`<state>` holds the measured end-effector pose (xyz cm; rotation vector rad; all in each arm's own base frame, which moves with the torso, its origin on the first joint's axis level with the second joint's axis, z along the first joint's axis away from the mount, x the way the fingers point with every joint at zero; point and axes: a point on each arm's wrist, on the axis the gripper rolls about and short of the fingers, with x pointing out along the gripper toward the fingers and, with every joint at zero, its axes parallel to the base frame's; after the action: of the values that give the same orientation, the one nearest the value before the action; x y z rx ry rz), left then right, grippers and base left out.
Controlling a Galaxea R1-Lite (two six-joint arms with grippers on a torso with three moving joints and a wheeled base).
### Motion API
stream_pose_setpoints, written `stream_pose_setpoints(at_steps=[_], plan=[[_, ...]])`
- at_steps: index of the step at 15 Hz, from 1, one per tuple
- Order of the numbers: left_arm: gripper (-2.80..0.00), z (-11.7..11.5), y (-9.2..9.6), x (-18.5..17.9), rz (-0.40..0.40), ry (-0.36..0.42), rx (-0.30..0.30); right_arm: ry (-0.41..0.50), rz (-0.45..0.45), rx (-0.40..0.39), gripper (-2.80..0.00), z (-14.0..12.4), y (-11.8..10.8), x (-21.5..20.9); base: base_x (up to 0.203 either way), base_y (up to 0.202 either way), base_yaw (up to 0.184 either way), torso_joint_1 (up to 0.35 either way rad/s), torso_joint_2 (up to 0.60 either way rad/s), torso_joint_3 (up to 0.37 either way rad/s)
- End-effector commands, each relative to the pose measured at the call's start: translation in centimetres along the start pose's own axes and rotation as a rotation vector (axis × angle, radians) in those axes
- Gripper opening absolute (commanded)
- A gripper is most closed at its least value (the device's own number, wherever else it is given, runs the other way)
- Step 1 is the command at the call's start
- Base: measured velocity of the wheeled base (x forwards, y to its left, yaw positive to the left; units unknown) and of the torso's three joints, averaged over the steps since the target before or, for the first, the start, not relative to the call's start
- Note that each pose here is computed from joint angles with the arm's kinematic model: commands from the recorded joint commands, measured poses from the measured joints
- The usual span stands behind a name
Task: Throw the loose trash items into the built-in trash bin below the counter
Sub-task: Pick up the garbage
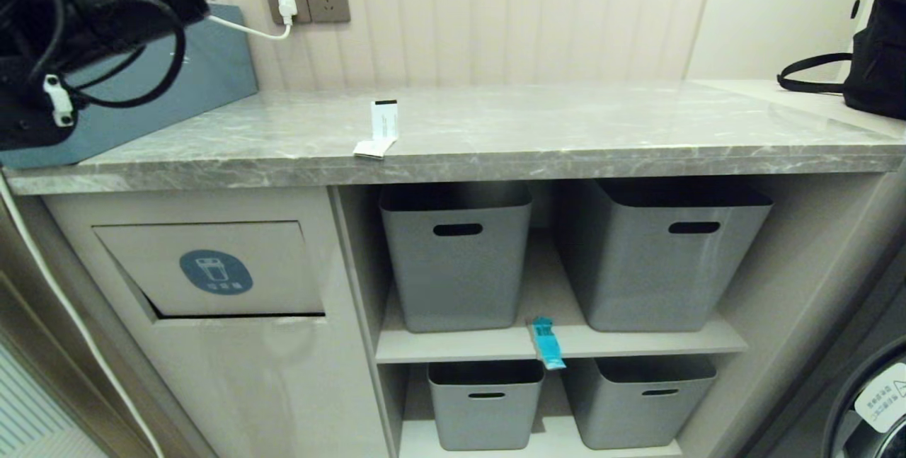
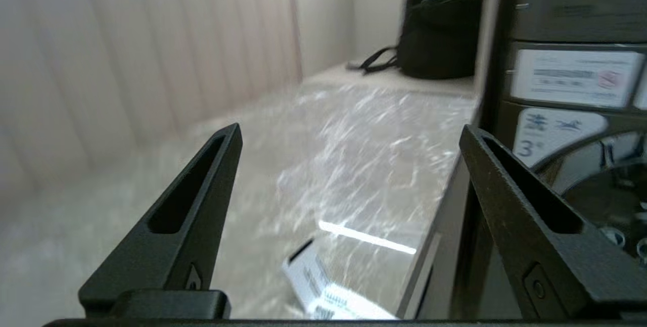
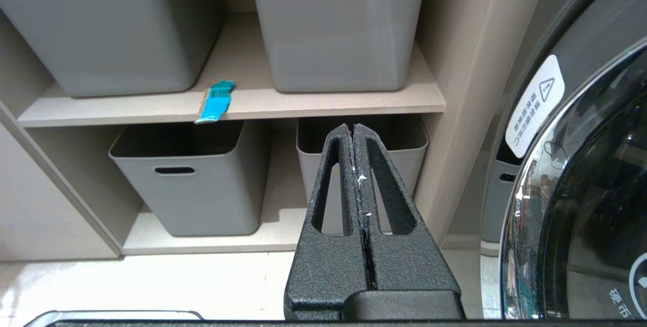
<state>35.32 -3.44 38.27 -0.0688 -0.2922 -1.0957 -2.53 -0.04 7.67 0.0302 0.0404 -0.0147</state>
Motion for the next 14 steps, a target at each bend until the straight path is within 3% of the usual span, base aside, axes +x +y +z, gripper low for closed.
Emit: stream_pose_setpoints(at_steps=[1,3,5,7,9,14], plan=[[0.0,-3.2,0.1,1.8,0.091,0.122,-0.161,0.001,0.0,0.0,-2.8,0.0,0.0,0.0,0.0,0.0,0.0,0.0,0.0,0.0],[0.0,-3.8,-1.9,4.1,0.254,0.179,-0.165,0.001,0.0,0.0,-2.8,0.0,0.0,0.0,0.0,0.0,0.0,0.0,0.0,0.0],[0.0,-3.8,-3.9,6.2,0.336,0.233,-0.164,0.001,0.0,0.0,-2.8,0.0,0.0,0.0,0.0,0.0,0.0,0.0,0.0,0.0],[0.0,-4.7,-4.8,6.8,0.407,0.344,-0.127,0.001,0.0,0.0,-2.8,0.0,0.0,0.0,0.0,0.0,0.0,0.0,0.0,0.0],[0.0,-5.4,-4.7,7.0,0.472,0.402,-0.091,0.002,0.0,0.0,-2.8,0.0,0.0,0.0,0.0,0.0,0.0,0.0,0.0,0.0],[0.0,-7.0,-3.8,7.4,0.601,0.445,-0.08,0.001,0.0,0.0,-2.8,0.0,0.0,0.0,0.0,0.0,0.0,0.0,0.0,0.0]])
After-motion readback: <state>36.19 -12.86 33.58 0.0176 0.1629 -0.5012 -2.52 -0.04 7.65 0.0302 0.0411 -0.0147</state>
